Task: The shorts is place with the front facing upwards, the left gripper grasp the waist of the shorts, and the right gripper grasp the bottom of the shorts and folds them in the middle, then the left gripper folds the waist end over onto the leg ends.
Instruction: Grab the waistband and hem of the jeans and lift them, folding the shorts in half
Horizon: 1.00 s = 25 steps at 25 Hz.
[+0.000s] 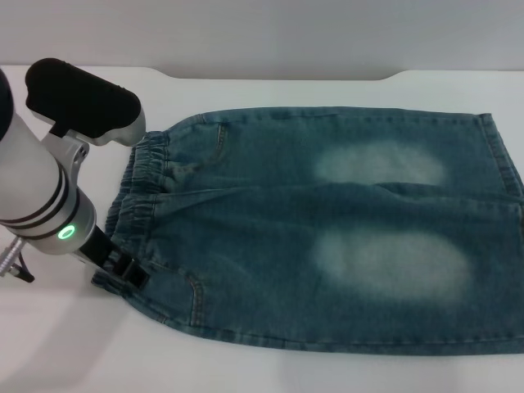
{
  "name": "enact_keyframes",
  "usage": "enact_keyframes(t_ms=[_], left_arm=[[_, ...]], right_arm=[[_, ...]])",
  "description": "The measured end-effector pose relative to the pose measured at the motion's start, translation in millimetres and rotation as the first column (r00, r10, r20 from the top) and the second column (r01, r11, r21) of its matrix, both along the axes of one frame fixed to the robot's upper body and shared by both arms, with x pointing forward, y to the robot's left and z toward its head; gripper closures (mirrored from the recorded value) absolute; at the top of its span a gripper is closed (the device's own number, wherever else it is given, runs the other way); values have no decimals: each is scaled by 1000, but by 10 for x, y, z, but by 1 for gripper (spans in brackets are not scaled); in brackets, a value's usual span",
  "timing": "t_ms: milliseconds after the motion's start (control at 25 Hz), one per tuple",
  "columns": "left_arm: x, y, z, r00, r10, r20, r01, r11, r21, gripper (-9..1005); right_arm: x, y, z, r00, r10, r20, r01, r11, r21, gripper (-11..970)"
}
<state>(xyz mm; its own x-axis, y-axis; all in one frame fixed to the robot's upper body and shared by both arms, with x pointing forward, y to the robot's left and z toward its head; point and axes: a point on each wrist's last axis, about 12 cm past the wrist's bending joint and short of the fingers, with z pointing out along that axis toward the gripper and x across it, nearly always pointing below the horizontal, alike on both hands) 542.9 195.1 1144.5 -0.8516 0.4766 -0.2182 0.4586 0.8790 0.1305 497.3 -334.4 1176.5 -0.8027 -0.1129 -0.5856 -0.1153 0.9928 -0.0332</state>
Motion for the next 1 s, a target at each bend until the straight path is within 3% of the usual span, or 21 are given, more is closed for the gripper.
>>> enact_keyframes(t_ms=[480,800,1000], left_arm=[[-10,-50,-15,1000,-6,-13,6,1000,-16,314],[19,-70,-118,998,-17,-54,15,999,-39,320],[9,-92,-133,998,-32,-47,31,999,-22,513]], right_arm=[[-21,1,-5,1000,3,-1,-3,1000,-3,268],[-44,13,68,1000,13,21,-13,1000,-14,269],[-88,7,104,999,10,34,-9,1000,-19,269]])
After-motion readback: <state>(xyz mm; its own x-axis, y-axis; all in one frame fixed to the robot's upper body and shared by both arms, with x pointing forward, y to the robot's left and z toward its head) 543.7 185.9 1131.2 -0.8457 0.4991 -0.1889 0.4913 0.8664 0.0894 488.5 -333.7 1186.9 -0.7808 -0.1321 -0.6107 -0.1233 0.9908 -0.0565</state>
